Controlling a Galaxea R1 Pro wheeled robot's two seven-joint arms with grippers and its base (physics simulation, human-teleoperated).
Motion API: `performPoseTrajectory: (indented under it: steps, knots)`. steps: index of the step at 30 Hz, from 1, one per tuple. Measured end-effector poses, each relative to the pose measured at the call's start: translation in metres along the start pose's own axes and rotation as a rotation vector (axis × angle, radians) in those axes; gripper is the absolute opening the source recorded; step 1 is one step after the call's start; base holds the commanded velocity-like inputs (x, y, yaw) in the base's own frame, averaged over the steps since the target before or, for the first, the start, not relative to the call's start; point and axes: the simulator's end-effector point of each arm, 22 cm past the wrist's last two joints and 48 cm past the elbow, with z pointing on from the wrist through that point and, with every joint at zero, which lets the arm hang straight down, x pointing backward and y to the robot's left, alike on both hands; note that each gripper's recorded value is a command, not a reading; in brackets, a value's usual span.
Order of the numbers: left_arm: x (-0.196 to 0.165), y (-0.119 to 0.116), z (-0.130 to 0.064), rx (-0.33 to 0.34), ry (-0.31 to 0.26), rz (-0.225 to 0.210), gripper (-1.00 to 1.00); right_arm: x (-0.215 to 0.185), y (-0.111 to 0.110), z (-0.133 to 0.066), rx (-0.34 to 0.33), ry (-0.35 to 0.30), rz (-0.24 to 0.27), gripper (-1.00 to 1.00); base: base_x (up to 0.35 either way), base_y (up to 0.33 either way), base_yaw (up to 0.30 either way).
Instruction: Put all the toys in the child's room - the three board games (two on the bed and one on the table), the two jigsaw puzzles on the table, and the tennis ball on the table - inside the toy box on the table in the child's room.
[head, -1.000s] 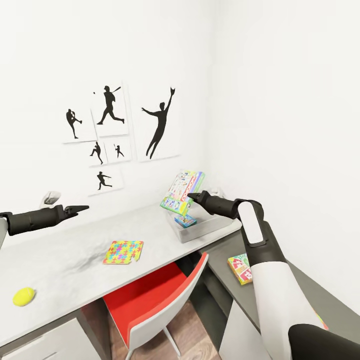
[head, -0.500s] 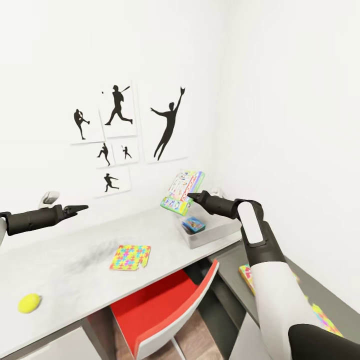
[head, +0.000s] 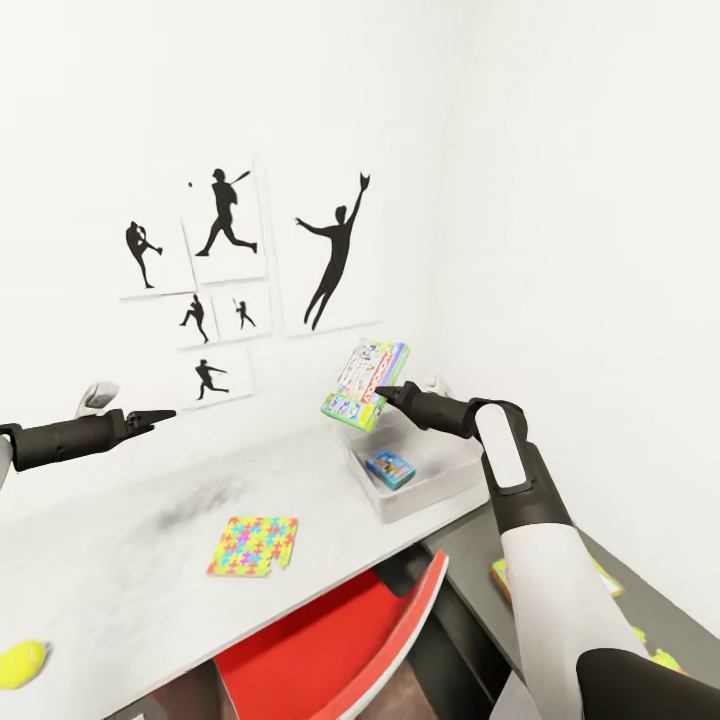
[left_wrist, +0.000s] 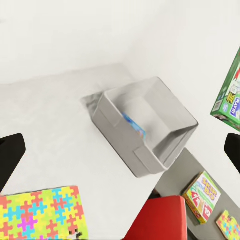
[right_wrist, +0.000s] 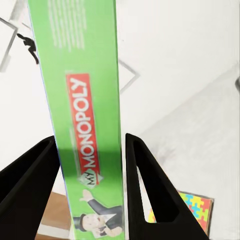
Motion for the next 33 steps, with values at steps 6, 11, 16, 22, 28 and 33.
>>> performPoseTrajectory:
  steps: [6, 11, 16, 22, 28, 33]
  knots:
    - [-0.0012, -0.0007, -0.0011, 0.001, -0.003, 0.001, 1.0, -0.0008, 0.0027, -0.0005, -0.007, -0.001, 0.002, -1.0, 0.05, 0.053, -0.067]
    - [-0.0017, -0.0005, -0.0016, 0.001, -0.005, 0.0, 1.0, -0.0007, 0.0023, -0.0005, -0.006, -0.001, 0.002, -1.0, 0.006, 0.138, -0.008]
    - [-0.0017, -0.0002, -0.0018, 0.0, -0.005, -0.001, 1.0, -0.0007, 0.0028, -0.0005, -0.007, -0.001, 0.002, -1.0, 0.018, 0.087, -0.001]
    - [-0.0024, -0.0013, -0.0027, 0.001, -0.007, 0.001, 1.0, -0.0011, 0.0038, -0.0014, -0.007, -0.002, 0.0, -1.0, 0.172, 0.128, -0.086]
    - [-0.0031, -0.0019, -0.0034, 0.002, -0.008, 0.002, 1.0, -0.0015, 0.0051, -0.0018, -0.009, -0.003, -0.001, -1.0, 0.114, 0.022, -0.045]
    - [-0.0032, -0.002, -0.0034, 0.002, -0.008, 0.002, 1.0, -0.0015, 0.0052, -0.0019, -0.009, -0.003, -0.001, -1.0, 0.091, 0.003, -0.006]
